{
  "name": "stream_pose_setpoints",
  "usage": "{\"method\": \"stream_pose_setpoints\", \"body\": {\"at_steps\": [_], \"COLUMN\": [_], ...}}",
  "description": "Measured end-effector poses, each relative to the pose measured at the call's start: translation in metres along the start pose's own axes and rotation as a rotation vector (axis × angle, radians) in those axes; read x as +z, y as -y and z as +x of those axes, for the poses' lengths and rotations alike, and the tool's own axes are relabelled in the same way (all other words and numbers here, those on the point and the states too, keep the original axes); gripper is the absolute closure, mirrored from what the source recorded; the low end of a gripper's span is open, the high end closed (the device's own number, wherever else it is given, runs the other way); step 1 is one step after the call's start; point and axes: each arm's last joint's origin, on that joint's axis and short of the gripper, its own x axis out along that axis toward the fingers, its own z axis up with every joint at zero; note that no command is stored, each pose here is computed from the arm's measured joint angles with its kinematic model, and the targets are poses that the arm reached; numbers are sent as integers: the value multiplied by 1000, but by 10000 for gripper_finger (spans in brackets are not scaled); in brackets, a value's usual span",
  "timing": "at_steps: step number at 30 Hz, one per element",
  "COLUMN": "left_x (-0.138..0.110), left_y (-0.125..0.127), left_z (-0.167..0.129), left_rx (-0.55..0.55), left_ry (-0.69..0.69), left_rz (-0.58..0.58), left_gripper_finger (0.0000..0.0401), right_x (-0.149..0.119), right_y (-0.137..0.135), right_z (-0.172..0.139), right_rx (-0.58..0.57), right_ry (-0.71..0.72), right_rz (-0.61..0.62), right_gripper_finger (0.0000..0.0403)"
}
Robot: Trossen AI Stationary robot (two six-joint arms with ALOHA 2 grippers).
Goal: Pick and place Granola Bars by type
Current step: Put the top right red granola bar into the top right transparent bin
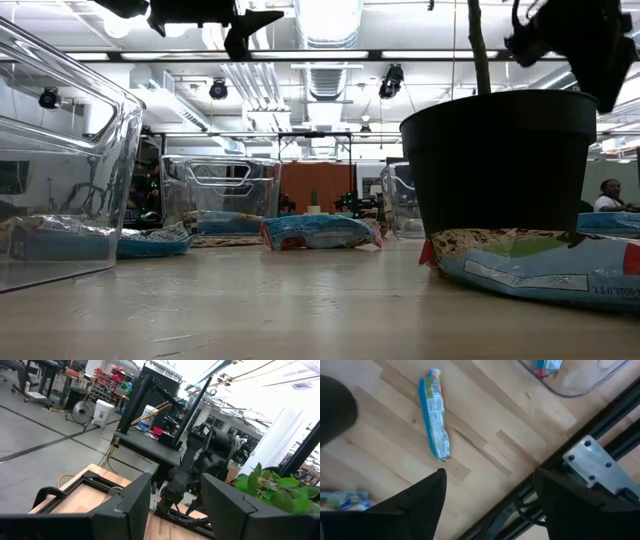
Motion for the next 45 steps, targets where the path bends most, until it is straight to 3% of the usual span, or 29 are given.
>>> {"method": "stream_pose_setpoints", "body": {"at_steps": [12, 20, 34, 45], "left_x": [0, 0, -1, -1], "left_y": [0, 0, 0, 0], "left_z": [0, 0, 0, 0], "left_rx": [4, 4, 3, 3], "left_ry": [0, -1, -1, -1], "left_rz": [1, 0, 1, 0], "left_gripper_finger": [243, 243, 243, 243], "right_x": [4, 4, 3, 1], "right_y": [-20, -37, -66, -68], "right_z": [62, 90, 124, 126], "right_rx": [85, 19, -43, -72], "right_ry": [40, -52, -63, 9], "right_rz": [13, -65, -129, -110], "right_gripper_finger": [107, 117, 111, 125]}}
